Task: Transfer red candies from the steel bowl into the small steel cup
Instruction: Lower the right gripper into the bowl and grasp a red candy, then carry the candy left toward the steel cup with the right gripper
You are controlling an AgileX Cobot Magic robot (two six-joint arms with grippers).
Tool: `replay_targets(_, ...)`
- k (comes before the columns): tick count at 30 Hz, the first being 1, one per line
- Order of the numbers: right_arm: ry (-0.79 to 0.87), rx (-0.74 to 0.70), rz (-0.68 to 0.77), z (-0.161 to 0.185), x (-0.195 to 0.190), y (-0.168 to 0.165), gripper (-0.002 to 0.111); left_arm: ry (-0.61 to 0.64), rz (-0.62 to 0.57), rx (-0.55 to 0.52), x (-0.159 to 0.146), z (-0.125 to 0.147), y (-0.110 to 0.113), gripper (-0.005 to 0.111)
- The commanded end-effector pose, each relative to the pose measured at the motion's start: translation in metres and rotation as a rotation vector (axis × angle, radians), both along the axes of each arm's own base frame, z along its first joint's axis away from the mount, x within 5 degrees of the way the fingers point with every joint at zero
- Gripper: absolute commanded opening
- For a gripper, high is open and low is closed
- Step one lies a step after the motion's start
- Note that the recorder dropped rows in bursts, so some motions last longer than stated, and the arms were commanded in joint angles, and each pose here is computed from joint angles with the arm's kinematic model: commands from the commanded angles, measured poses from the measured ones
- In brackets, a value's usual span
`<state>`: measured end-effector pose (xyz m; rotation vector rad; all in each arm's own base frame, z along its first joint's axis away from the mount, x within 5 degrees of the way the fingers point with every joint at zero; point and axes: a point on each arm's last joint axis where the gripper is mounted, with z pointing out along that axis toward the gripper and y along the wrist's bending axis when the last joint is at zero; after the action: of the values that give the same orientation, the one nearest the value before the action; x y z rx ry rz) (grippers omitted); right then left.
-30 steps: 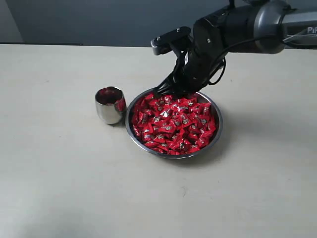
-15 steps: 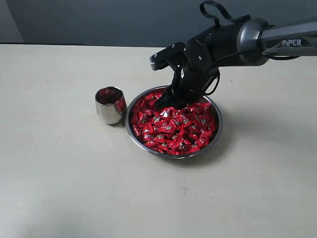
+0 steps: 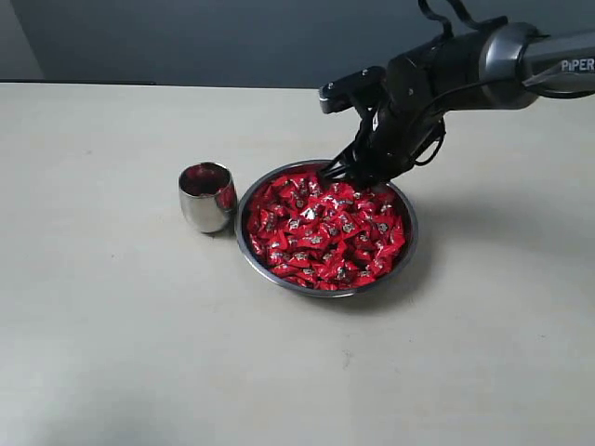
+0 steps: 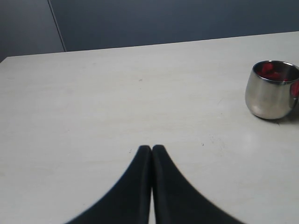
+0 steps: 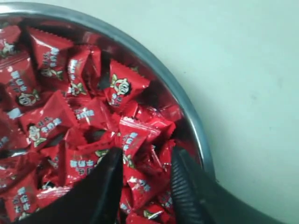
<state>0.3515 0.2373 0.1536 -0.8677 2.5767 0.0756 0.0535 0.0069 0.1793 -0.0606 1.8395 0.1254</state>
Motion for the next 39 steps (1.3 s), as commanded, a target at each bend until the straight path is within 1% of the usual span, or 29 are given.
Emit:
replay_targets(1,-0.011,0.037,-0.016,0.001,0.002,0.0,0.034,-0.018,-0.005,0.003,0.0,0.003,0.0,0.0)
replay_targets(4,0.005,0.06,-0.001,-0.001,0.001,0.003,0.034,-0.018,-0.005,0.003,0.0,0.003,0.0,0.0)
replay_targets(7,0.029,0.057,0.004,-0.011,0.002,0.004,0.034,-0.018,-0.005,0.003,0.0,0.003,0.0,0.0)
replay_targets(10,0.023,0.036,0.019,-0.017,0.003,0.003,0.034,-0.018,-0.005,0.003,0.0,0.003,0.0,0.0)
replay_targets(12,0.006,0.047,0.02,-0.017,0.005,0.004,0.033,-0.018,-0.005,0.003,0.0,0.003,0.0,0.0)
replay_targets(14,-0.002,0.051,0.022,-0.018,0.005,0.005,0.028,-0.018,-0.005,0.003,0.0,0.003,0.0,0.0)
replay_targets(15,-0.007,0.044,0.028,-0.017,0.006,0.004,0.023,-0.018,-0.005,0.003,0.0,0.003,0.0,0.0)
replay_targets(18,-0.009,0.038,0.032,-0.018,0.006,0.004,-0.001,-0.018,-0.005,0.003,0.0,0.003,0.0,0.0)
replay_targets(24,-0.005,0.039,0.026,-0.012,0.005,0.003,-0.001,-0.018,-0.005,0.003,0.0,0.003,0.0,0.0)
replay_targets(33,-0.06,0.11,0.009,0.032,-0.002,0.002,-0.001,-0.018,-0.005,0.003,0.0,0.003,0.0,0.0)
replay_targets(36,-0.086,0.149,0.022,0.047,-0.009,0.009,-0.001,-0.018,-0.005,0.003,0.0,0.003,0.0,0.0)
replay_targets(39,-0.125,0.188,0.062,0.058,-0.019,0.023,-0.001,-0.018,-0.005,0.003,0.0,0.003,0.0,0.0)
